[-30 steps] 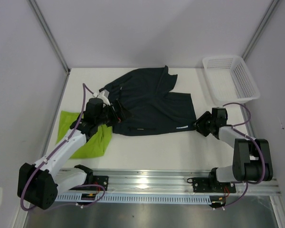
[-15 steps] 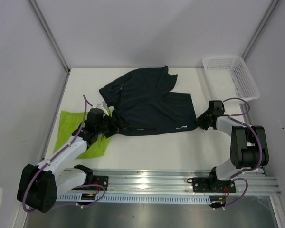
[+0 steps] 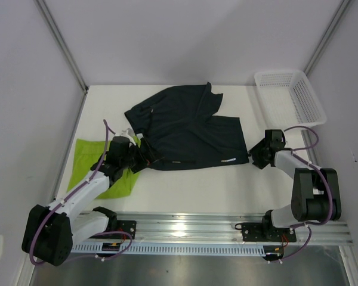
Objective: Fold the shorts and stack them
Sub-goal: Flatten the shorts out, then fold the shorts
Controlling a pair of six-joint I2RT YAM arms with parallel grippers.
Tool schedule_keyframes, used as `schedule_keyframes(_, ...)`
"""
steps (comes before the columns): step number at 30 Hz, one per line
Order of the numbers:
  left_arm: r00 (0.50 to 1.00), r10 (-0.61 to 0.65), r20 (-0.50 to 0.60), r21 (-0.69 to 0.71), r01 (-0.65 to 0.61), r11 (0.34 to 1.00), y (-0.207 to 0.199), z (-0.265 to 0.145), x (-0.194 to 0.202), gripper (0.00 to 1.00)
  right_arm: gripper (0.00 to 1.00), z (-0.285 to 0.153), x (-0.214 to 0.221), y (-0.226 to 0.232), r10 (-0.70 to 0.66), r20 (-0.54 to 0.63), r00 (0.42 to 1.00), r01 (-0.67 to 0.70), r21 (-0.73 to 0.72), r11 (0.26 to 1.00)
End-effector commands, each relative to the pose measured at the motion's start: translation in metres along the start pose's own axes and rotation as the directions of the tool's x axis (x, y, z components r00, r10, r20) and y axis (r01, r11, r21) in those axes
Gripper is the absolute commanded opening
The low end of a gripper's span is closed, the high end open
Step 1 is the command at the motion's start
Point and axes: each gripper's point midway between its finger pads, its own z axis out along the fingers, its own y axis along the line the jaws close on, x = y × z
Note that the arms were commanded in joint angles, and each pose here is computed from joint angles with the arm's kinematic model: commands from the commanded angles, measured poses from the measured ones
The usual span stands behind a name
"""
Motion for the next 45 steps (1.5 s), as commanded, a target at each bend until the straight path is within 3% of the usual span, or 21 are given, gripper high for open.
schedule_keyframes(1, 0.999, 0.012, 0.033, 0.009, -0.013, 1.0, -0.003, -0.006, -0.009, 0.99, 0.52, -0.01, 0.0, -0.031, -0.016, 0.01, 1.0, 0.015, 0.1, 0.995)
schedule_keyframes(11, 0.999, 0.0, 0.05, 0.019, -0.001, 1.0, -0.003, -0.01, -0.012, 0.99, 0.52, -0.027, 0.018, -0.01, 0.033, -0.012, 0.999, -0.033, -0.052, 0.998)
schedule_keyframes(25, 0.998, 0.006, 0.066, 0.003, -0.006, 1.0, 0.002, -0.014, -0.016, 0.99, 0.47, -0.01, 0.029, 0.003, 0.061, -0.032, 0.998, -0.063, -0.055, 0.997)
schedule_keyframes(28, 0.998, 0.004, 0.062, -0.002, -0.004, 1.0, 0.004, -0.013, -0.016, 0.99, 0.36, -0.001, 0.03, 0.005, 0.068, -0.049, 0.996, -0.071, -0.048, 0.996)
schedule_keyframes(31, 0.998, 0.005, 0.061, -0.003, -0.004, 1.0, 0.006, -0.013, -0.015, 0.99, 0.05, 0.004, 0.034, 0.004, 0.081, -0.073, 0.994, -0.084, -0.037, 0.996)
schedule_keyframes(32, 0.998, 0.002, 0.058, -0.004, -0.002, 1.0, 0.006, -0.012, -0.014, 0.99, 0.0, 0.004, 0.031, 0.004, 0.088, -0.071, 0.994, -0.09, -0.033, 0.995)
schedule_keyframes(42, 0.999, 0.0, 0.052, 0.001, 0.0, 1.0, 0.007, -0.01, -0.012, 0.99, 0.0, -0.005, -0.006, -0.032, 0.165, 0.047, 0.985, -0.17, 0.111, 0.979)
schedule_keyframes(43, 0.999, 0.0, 0.052, -0.001, 0.0, 1.0, 0.007, -0.01, -0.012, 0.99, 0.05, -0.004, -0.005, -0.034, 0.14, 0.035, 0.989, -0.143, 0.118, 0.983)
schedule_keyframes(44, 0.999, -0.001, 0.049, -0.003, 0.001, 1.0, 0.008, -0.009, -0.011, 0.99, 0.16, -0.001, -0.001, -0.039, 0.137, 0.016, 0.99, -0.138, 0.14, 0.981)
schedule_keyframes(45, 0.999, -0.002, 0.049, -0.002, 0.002, 1.0, 0.009, -0.009, -0.011, 0.99, 0.18, 0.0, -0.002, -0.041, 0.139, 0.015, 0.99, -0.139, 0.153, 0.978)
